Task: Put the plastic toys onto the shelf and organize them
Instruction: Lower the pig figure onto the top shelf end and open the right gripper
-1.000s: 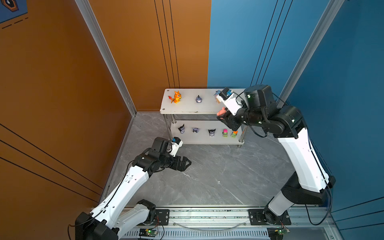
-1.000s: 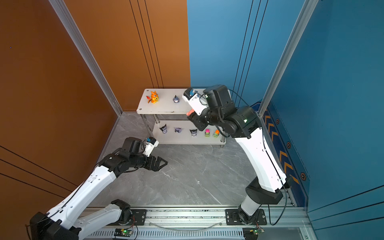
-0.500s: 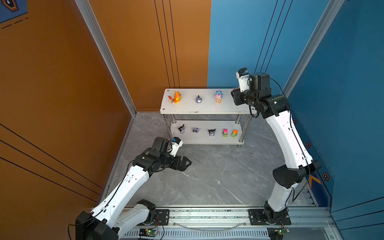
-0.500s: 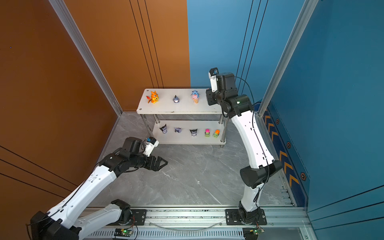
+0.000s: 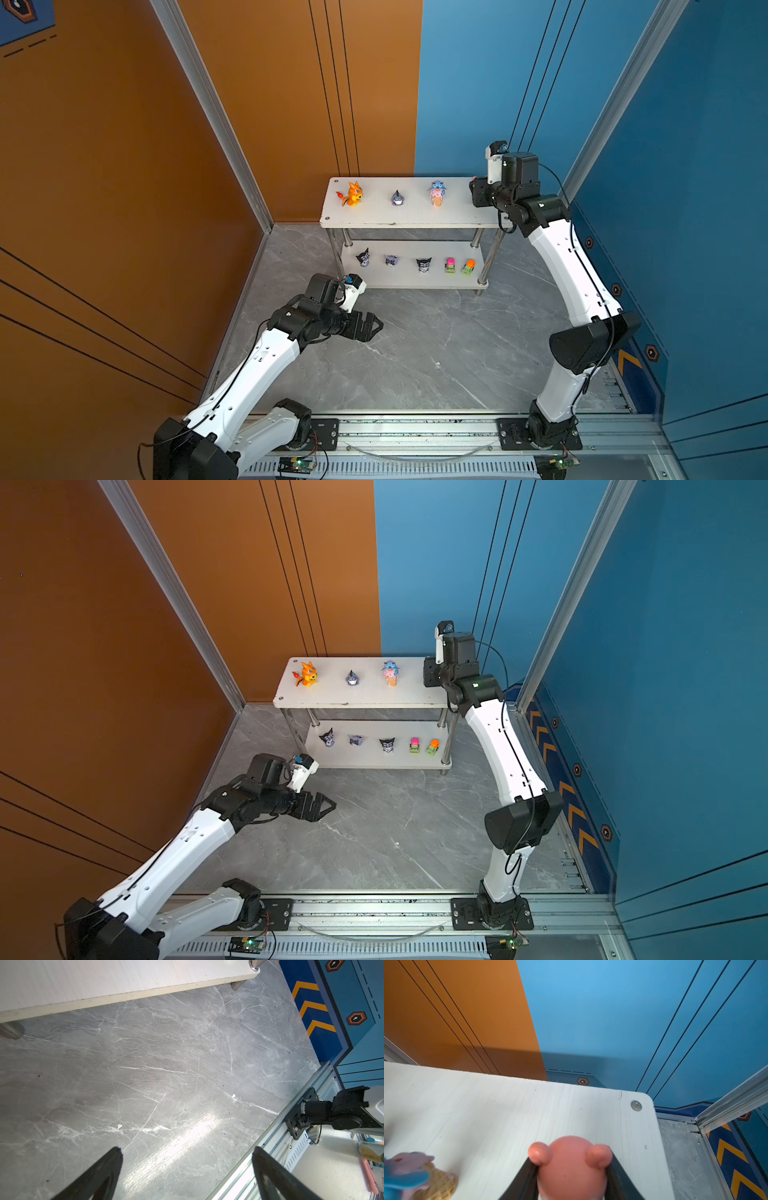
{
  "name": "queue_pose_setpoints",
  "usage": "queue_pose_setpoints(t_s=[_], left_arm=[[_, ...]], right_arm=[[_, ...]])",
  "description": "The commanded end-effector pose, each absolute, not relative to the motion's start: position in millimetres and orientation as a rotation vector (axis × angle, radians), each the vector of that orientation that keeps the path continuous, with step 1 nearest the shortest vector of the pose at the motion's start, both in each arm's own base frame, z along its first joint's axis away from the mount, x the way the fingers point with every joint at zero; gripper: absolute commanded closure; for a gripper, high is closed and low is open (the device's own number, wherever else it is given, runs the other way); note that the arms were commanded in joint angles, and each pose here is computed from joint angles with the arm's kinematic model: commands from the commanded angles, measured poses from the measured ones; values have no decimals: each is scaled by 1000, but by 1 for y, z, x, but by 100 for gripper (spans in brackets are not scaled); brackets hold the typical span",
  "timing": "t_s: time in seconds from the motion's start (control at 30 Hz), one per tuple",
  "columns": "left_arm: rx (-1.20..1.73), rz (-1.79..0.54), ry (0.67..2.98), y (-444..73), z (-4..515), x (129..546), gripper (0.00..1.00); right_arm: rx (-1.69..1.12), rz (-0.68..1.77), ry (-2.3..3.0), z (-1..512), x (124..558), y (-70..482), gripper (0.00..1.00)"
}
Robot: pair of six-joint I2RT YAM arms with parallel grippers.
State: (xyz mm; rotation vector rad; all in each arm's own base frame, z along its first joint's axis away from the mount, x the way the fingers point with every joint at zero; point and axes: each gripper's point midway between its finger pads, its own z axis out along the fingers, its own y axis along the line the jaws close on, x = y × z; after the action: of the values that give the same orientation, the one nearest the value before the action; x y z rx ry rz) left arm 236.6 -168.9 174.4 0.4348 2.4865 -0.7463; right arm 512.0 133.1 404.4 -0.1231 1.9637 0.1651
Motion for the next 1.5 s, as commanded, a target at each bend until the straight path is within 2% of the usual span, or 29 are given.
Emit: queue_pose_setpoints(t_s=[0.0,0.23,0.47,0.67,0.73,1.2,1.23,1.3,1.47], left_arm=[[437,-771,2482,-170,174,237,1],[437,-773,2483,-170,174,237,1],[437,-777,2482,-170,174,237,1],[438,-777,2479,-170,175,237,1],[438,-777,2480,-170,175,237,1],[442,-784,2478,-171,176,236,1],[442,-784,2476,-171,176,236,2],[442,-783,2475,-171,176,236,1],[438,-782,2471,-170,177,236,1]], right_arm=[[-107,218,1903,422,511,136,81],[-117,221,1930,413,510,137,77],[-123,218,1948,409,508,137,62],[-129,214,1949,408,506,137,53],[-127,212,1944,410,505,136,46],[-139,203,1944,416,483,131,17],[-143,207,1945,418,480,131,14],[-156,216,1946,422,470,131,0],[-174,230,1888,446,434,129,0]])
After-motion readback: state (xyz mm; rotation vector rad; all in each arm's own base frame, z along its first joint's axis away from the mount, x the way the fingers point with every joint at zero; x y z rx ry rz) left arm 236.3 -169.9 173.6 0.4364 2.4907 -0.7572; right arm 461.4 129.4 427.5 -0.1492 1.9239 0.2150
